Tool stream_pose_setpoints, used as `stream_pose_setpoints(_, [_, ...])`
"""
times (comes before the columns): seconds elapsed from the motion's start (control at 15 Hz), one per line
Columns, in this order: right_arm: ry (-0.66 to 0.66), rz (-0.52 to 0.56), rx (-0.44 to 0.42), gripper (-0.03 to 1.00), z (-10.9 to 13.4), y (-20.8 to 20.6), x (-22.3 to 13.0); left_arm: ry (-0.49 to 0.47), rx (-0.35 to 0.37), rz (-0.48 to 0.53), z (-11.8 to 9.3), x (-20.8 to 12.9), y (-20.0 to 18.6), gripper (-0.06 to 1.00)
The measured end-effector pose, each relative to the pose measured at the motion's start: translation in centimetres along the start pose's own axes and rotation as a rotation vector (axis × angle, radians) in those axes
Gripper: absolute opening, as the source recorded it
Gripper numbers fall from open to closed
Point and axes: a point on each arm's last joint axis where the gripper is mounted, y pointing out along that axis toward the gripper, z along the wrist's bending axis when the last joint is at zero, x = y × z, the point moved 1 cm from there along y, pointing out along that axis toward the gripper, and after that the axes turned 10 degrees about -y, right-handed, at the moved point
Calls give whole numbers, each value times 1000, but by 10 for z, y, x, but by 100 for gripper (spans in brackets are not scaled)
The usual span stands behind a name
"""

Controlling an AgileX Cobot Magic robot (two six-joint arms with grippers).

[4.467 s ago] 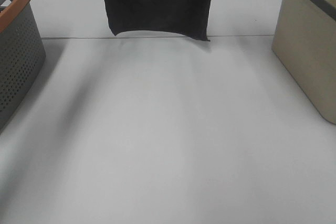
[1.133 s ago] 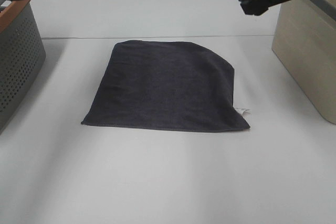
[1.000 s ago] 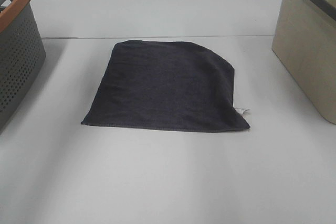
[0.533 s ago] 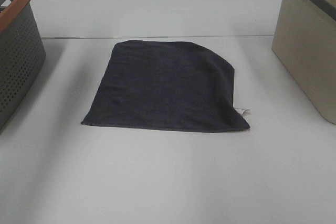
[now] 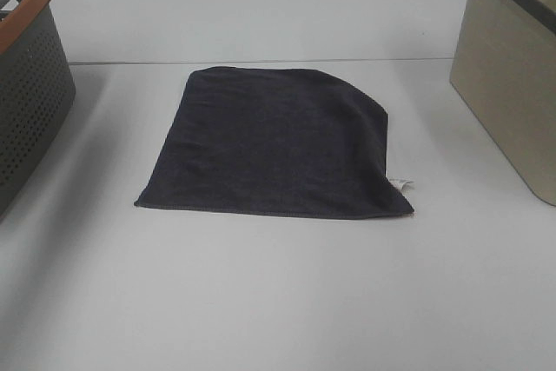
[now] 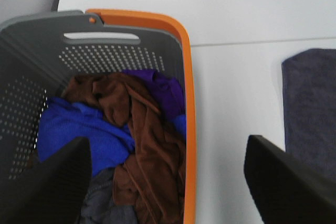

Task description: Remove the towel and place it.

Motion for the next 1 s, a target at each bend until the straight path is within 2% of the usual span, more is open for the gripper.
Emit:
stream_pose_setpoints(0.13, [14, 132, -130, 83, -14, -7, -9, 0, 19, 81, 2, -8, -1, 75])
stream_pose_setpoints(0.33, [15, 264, -234, 83, -24, -11, -21, -1, 45, 197, 4, -20, -2, 75])
stream_pose_setpoints(0.47, [44, 271, -253, 82, -25, -13, -22, -5, 56, 246, 6, -24, -4, 75])
stream_pose_setpoints(0.6, [63, 252, -262, 81, -23, -26, -22, -22, 59, 245, 6, -25, -6, 75])
stream_pose_setpoints(0.73, [65, 240, -267, 80, -15, -50, -29, -108, 68, 238, 9, -32, -20, 75])
stream_pose_setpoints(1.0, [63, 187, -285, 79, 6, -109, -50, -142, 63, 206, 17, -57, -64, 75])
